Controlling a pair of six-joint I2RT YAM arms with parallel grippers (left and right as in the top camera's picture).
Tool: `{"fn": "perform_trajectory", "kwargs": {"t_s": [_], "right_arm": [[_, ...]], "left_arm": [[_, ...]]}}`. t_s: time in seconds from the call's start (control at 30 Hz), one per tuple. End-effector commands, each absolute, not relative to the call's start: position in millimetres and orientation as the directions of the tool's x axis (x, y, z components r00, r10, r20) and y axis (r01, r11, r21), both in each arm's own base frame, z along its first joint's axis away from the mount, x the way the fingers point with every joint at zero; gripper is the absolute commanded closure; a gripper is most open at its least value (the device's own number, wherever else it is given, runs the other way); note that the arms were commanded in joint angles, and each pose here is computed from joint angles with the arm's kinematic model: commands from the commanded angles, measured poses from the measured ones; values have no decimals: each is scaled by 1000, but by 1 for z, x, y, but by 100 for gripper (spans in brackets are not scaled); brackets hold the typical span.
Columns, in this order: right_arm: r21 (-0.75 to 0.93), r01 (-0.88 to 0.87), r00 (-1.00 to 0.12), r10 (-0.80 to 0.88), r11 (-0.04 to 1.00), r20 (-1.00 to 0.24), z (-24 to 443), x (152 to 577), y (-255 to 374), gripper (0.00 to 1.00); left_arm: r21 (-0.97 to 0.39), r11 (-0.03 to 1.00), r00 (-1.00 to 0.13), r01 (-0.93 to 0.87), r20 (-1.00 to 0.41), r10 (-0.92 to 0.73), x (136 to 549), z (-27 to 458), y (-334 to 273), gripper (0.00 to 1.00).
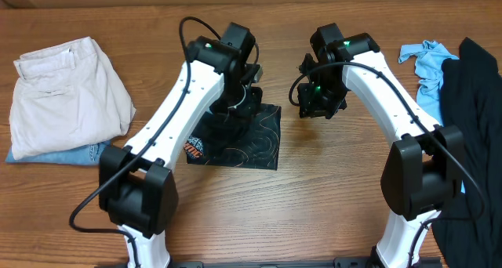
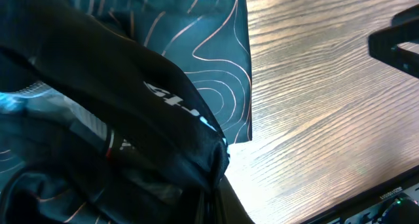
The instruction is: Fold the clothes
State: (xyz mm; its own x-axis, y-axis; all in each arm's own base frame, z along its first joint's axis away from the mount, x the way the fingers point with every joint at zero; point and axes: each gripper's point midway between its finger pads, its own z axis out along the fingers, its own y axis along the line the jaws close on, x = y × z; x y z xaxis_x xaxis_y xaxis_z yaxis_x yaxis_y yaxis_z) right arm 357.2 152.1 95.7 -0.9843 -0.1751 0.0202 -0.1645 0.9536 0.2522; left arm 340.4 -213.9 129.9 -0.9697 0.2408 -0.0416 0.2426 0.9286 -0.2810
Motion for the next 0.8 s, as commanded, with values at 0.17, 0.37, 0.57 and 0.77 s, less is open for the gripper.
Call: {"fn": "perform_trajectory", "kwargs": {"t_s": [0.17, 0.37, 0.57, 0.77], "right_arm": [[252, -167, -983, -180, 953, 31, 94, 354, 154, 72], [252, -169, -983, -182, 953, 30, 94, 354, 155, 72], [252, -178, -981, -191, 951, 30, 94, 353, 158, 72], [252, -174, -982, -188, 952, 31, 94, 353, 158, 72]], "left_arm": [[-272, 929, -967, 249, -20, 254, 339, 113, -236, 96], [-277, 928, -968, 249, -32, 250, 339, 113, -245, 94], [-281, 926, -968, 250, -42, 249, 338, 113, -252, 92], [-285, 922, -965, 262, -54, 258, 338, 113, -258, 91]]}}
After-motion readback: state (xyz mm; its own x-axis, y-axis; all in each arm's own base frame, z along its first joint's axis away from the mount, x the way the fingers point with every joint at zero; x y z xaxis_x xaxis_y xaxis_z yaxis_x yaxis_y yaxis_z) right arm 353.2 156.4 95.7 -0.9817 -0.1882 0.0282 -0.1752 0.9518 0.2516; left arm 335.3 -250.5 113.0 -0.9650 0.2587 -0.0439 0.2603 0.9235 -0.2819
